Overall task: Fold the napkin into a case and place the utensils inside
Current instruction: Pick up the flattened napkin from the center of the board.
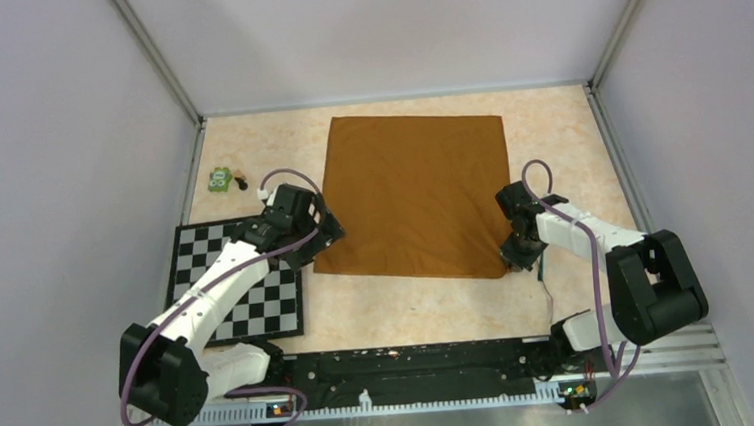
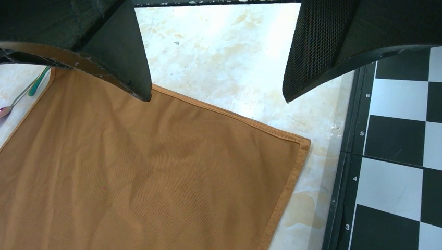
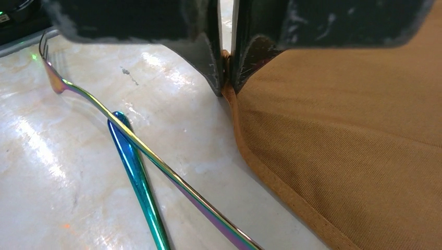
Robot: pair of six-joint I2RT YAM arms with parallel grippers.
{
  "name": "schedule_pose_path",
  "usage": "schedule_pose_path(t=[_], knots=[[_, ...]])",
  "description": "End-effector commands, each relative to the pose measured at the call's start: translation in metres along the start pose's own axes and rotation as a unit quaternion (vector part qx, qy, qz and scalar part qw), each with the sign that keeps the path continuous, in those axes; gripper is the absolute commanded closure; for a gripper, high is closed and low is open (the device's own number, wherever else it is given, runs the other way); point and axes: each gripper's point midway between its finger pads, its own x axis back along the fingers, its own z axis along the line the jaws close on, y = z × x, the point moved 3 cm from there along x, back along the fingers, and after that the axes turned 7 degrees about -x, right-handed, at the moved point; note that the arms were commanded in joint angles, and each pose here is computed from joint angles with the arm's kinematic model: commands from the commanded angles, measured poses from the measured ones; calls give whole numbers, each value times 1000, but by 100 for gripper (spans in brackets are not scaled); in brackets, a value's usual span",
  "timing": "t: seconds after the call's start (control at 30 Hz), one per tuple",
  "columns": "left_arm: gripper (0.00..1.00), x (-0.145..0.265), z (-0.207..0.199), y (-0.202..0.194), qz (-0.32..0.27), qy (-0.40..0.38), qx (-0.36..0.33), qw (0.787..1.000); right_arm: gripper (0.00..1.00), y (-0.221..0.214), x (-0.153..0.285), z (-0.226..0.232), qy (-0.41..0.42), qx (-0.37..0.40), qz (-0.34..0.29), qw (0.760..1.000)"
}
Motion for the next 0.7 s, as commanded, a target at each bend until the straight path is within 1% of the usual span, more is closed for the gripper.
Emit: schedule_pose_path(t=[0.0,0.07,0.1,0.2,0.23,0.27,0.4,0.57,0.67], knots=[[1,-13,9,-15,37,25,14,999,100,-6,-21,-18,-33,8,-12,999],[2,-21,16,-24,60,55,32,996,100,-3,-15,-17,-26,7,-19,999],[7,-25,20,-28,67,73,44,994,100,-1,-12,-16,-21,7,-22,1000],[28,-33,28,-33,78,123,86,986,100,4,-4,-13,-3,1,-36,999],[34,-35,30,-33,80,138,98,982,100,6,-2,-13,1,-1,-42,999],[37,-36,32,-32,76,155,110,979,100,7,-1,-12,4,0,-45,999],[42,-43,39,-23,52,206,124,969,100,9,-2,-12,10,3,-51,999],[43,-59,46,-35,84,244,129,957,100,7,-3,-8,23,12,-45,999],[43,-66,50,-36,73,244,130,958,100,7,-4,-7,24,15,-44,999]])
